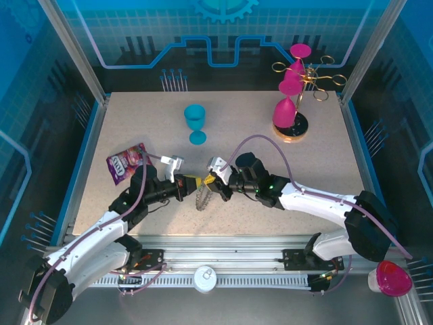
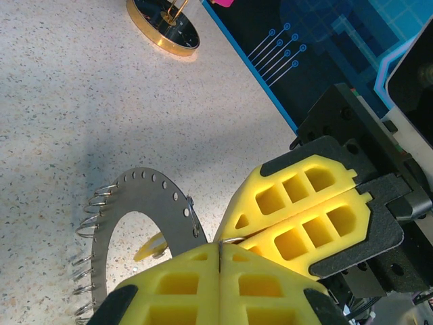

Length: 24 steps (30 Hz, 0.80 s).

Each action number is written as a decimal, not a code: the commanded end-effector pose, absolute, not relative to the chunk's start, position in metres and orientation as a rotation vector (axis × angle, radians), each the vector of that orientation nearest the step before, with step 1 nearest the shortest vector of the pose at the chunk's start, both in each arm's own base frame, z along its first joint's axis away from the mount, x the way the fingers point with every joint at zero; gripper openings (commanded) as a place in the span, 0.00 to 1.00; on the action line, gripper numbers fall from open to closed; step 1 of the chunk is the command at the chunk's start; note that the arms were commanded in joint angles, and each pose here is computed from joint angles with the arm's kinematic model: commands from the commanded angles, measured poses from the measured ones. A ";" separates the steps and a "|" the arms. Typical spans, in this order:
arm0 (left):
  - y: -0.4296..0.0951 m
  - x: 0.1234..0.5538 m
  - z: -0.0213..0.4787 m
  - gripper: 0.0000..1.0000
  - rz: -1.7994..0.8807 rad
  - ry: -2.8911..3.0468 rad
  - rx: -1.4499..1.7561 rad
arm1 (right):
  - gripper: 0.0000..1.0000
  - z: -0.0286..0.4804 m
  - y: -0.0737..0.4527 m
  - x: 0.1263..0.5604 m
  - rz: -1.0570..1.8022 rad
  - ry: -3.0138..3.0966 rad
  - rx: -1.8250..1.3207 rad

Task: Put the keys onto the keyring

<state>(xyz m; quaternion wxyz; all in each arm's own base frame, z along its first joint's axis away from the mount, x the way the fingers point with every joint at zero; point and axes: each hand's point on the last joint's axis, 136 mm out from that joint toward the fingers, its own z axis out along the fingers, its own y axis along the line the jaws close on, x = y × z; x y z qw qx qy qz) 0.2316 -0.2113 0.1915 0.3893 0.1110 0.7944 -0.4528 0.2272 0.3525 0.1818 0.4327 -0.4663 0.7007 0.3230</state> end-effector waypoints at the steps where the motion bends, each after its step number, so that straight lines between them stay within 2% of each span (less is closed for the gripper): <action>1: -0.204 0.238 0.188 0.00 -1.103 2.020 0.240 | 0.00 0.217 0.362 0.215 0.897 1.610 -1.151; 24: -0.209 0.237 0.193 0.00 -1.142 2.004 0.257 | 0.00 0.231 0.368 0.207 0.980 1.550 -1.153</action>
